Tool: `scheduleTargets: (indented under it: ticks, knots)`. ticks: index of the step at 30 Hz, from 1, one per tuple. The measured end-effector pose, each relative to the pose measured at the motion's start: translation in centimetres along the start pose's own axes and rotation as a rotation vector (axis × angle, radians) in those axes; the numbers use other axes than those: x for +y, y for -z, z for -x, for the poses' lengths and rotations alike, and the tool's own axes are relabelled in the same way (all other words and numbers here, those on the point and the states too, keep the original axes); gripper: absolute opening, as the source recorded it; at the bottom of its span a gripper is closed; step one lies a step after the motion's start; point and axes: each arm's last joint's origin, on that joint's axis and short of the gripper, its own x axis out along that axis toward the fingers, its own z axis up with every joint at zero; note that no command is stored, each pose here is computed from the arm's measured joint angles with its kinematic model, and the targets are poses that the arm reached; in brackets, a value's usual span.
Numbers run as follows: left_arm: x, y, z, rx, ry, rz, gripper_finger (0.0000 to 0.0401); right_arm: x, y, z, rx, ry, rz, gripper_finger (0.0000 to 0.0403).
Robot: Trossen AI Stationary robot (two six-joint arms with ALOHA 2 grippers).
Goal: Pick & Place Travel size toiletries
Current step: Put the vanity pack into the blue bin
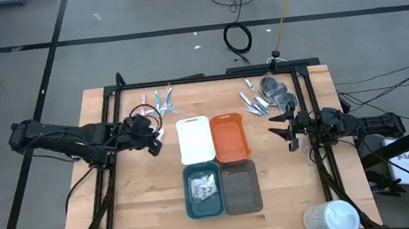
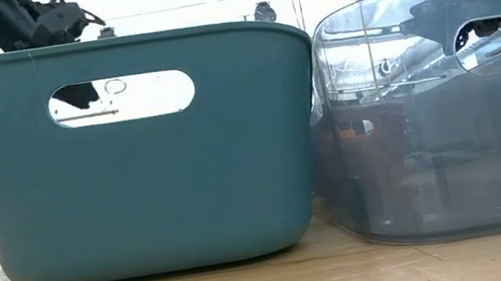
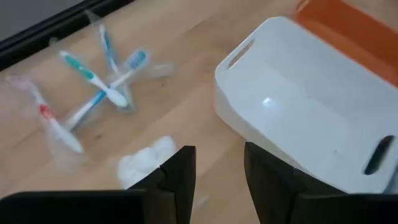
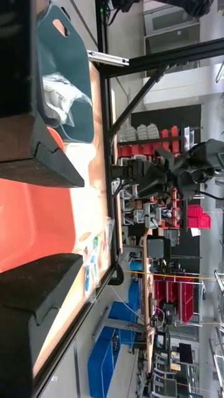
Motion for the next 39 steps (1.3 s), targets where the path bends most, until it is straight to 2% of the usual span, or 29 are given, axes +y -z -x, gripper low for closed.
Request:
scheduleTargets:
  ticks: [5, 12, 16, 20, 25, 32, 39]
  knots:
    - [-0.5, 0.2, -0.9, 0.02, -0.029, 0.028, 0.014, 0.0, 0.0, 0.0, 0.0, 0.0, 0.0, 0.0176]
    - [-0.9, 0.5, -3.5, 0.096, -0.138, 0.027, 0.0207, 0.0, 0.0, 0.0, 0.0, 0.0, 0.0, 0.0172]
    - [-0.2, 0.7, -5.4, 0.187, -0.231, 0.053, 0.0249, 0.0, 0.0, 0.0, 0.0, 0.0, 0.0, 0.0175]
    - [0.8, 0.7, -7.1, 0.321, -0.296, 0.083, 0.0272, 0.0, 0.0, 0.0, 0.0, 0.0, 0.0, 0.0175]
    - [1.9, 0.7, -9.1, 0.401, -0.323, 0.069, 0.027, 0.0, 0.0, 0.0, 0.0, 0.0, 0.0, 0.0172]
    - [3.0, 1.1, -11.2, 0.464, -0.251, 0.082, 0.0243, 0.0, 0.0, 0.0, 0.0, 0.0, 0.0, 0.0176]
    - [4.3, 1.8, -12.0, 0.481, -0.299, 0.149, 0.0224, 0.0, 0.0, 0.0, 0.0, 0.0, 0.0, 0.0172]
